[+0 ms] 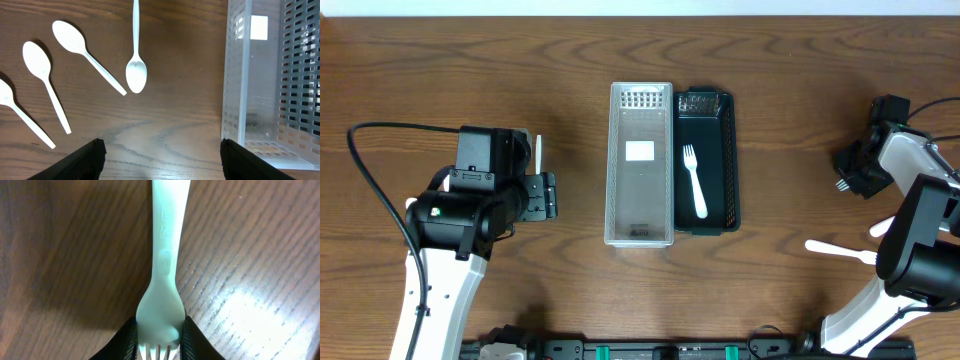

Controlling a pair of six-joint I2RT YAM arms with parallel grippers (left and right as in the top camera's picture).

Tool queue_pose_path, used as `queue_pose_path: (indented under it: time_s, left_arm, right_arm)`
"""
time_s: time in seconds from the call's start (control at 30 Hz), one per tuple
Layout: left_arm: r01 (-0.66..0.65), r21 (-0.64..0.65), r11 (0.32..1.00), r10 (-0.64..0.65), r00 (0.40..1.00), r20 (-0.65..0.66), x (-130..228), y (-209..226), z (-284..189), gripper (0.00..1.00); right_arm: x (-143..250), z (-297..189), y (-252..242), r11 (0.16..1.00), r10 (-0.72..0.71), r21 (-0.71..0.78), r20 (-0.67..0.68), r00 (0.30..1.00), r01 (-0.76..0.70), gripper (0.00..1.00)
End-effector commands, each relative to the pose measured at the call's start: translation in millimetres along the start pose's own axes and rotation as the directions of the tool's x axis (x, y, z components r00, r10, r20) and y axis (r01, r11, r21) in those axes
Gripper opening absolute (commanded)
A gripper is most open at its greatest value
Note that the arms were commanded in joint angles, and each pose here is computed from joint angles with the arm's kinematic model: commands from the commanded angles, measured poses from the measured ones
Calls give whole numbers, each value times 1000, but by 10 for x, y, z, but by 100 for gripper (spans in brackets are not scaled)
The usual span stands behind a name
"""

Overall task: Pack container
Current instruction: 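Lower the right gripper onto the second white fork and grasp it, then carry the fork into the dark green basket and release it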

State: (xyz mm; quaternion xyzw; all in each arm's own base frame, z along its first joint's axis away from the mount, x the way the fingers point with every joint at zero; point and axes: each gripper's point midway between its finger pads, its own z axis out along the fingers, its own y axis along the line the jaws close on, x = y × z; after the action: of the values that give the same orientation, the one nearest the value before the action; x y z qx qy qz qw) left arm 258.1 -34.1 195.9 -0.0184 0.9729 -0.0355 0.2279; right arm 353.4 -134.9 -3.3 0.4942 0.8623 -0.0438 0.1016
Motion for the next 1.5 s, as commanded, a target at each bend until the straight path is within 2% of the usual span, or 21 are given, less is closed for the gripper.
queue_pose_path:
  time_s: [0.0,0.2,0.4,0.57,0.67,0.83,0.93,1.1,1.23,1.4,1.47]
  left_arm:
    - [-3,7,1000,3,1000,11,-38,-9,-38,76]
    - [-3,7,1000,3,1000,11,-38,-9,-38,76]
    - [-3,7,1000,3,1000,11,-38,-9,-38,76]
    - [-3,7,1000,3,1000,12,-39,-9,-38,76]
    - [-3,7,1000,3,1000,11,-38,-9,-38,76]
    - [-3,7,1000,3,1000,11,-37,-9,-38,76]
    - [-3,7,1000,3,1000,11,-38,-9,-38,77]
    - [-4,7,1000,3,1000,12,-40,-9,-38,77]
    - [-3,7,1000,3,1000,11,-38,-9,-38,81]
    - [-3,7,1000,3,1000,11,-37,-9,-38,82]
    - [-3,7,1000,3,1000,12,-39,-9,-38,82]
  right_arm:
    - [32,107,-37,1000,6,12,-18,1000,-6,2]
    - [-72,-139,109,996,-82,-30,29,996,83,1]
    - [-140,-1069,700,945,-259,-153,195,946,290,1]
    - [327,-2011,1331,800,-444,-253,362,820,544,1]
    - [772,-2270,1586,711,-516,-292,403,756,640,1]
    - [1493,-2174,1728,624,-644,-289,336,688,726,1]
    - [1833,-1922,1688,624,-700,-256,236,674,738,1]
    - [2261,-1460,1641,583,-789,-189,104,606,790,1]
    - [2503,-1203,1631,556,-821,-189,26,570,809,2]
    - [2546,-1089,1629,553,-827,-178,5,562,814,7]
    - [2541,-1090,1643,553,-826,-180,10,564,814,26]
